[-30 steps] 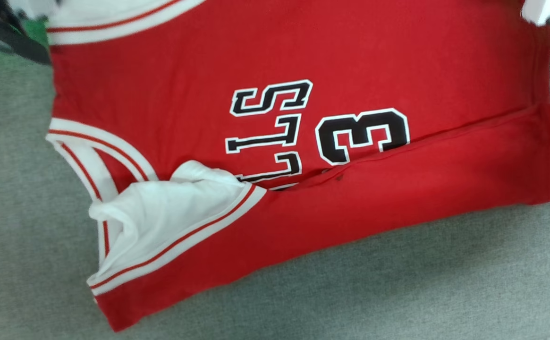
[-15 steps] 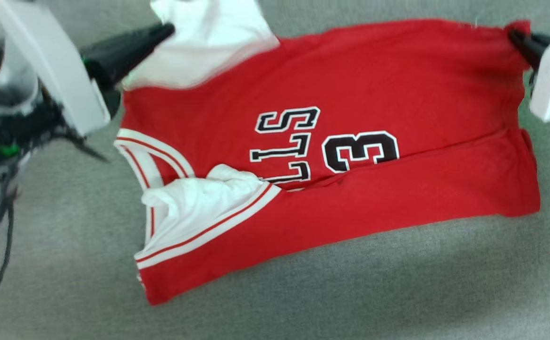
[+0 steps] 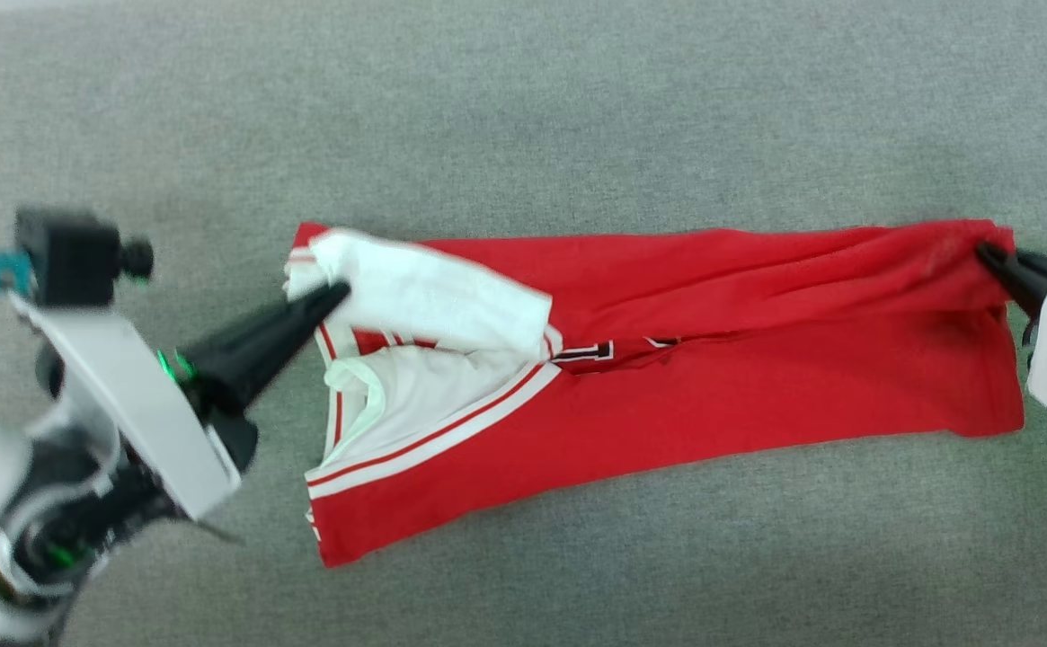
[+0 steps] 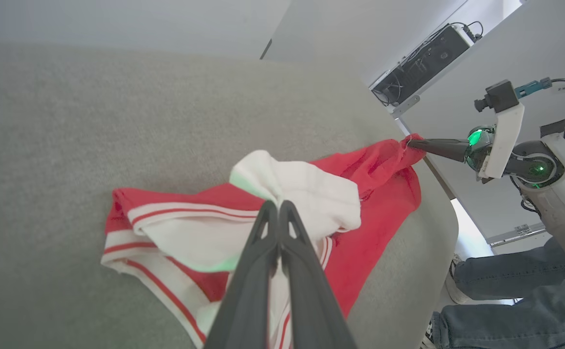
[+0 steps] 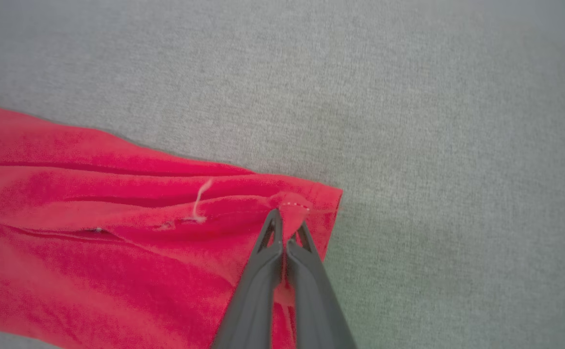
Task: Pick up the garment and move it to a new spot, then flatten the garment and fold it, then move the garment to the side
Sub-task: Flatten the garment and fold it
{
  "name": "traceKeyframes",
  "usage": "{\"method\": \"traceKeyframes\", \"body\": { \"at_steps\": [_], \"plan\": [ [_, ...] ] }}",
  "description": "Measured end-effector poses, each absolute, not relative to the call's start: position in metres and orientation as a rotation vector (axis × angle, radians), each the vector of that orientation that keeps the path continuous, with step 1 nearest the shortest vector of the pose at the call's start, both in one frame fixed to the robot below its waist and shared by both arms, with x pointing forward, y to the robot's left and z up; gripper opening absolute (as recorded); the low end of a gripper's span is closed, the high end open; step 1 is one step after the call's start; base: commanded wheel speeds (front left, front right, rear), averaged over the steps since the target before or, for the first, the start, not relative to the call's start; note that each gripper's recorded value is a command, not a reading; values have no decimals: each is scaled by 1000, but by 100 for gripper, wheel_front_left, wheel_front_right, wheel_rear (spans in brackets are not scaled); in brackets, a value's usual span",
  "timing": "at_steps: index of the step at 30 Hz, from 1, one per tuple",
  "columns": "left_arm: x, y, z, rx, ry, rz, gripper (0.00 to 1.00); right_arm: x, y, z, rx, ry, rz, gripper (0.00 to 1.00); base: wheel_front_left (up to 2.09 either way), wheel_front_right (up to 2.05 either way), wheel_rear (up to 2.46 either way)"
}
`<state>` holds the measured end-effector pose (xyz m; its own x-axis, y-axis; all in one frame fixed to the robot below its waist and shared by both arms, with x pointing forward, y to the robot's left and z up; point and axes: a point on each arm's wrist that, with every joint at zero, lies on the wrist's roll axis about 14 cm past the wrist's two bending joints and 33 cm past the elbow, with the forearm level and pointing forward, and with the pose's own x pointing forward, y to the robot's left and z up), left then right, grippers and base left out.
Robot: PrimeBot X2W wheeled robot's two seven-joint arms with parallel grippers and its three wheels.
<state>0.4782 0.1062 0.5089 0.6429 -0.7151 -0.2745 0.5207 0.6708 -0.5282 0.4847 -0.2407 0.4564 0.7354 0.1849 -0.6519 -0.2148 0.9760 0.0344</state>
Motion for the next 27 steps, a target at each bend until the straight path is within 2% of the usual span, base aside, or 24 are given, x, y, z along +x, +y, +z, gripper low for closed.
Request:
{"method": "traceKeyframes", "body": {
  "at_steps": [11,12,14,15,16,17,18,19,20,21,22,27],
  "plan": [
    [460,112,469,-461,549,-656,0,470,-241,441,-7,752,197,0,0,0,0],
    [460,113,466,-453,556,-650,0,470,-239,440,-4,756,199,8,0,0,0],
    [461,115,461,-440,554,-627,0,470,-236,438,2,760,202,42,0,0,0],
    [462,116,460,-439,555,-617,0,470,-235,438,4,762,204,79,0,0,0],
    [462,116,459,-441,552,-611,5,470,-234,437,3,761,202,100,0,0,0],
    [463,117,459,-447,546,-601,16,470,-235,438,-1,760,199,100,0,0,0],
    [464,117,458,-452,544,-597,34,470,-235,438,2,760,196,100,0,0,0],
    [463,116,458,-454,542,-596,41,469,-237,438,3,765,192,100,0,0,0],
    [463,116,458,-449,540,-594,60,467,-239,438,3,769,186,100,0,0,0],
    [463,117,457,-446,534,-585,83,466,-242,438,6,772,177,100,0,0,0],
    [462,117,457,-444,533,-580,100,466,-244,440,7,771,171,100,0,0,0],
    [462,120,462,-472,481,-533,100,460,-254,446,16,780,140,100,0,0,0]
  ]
}}
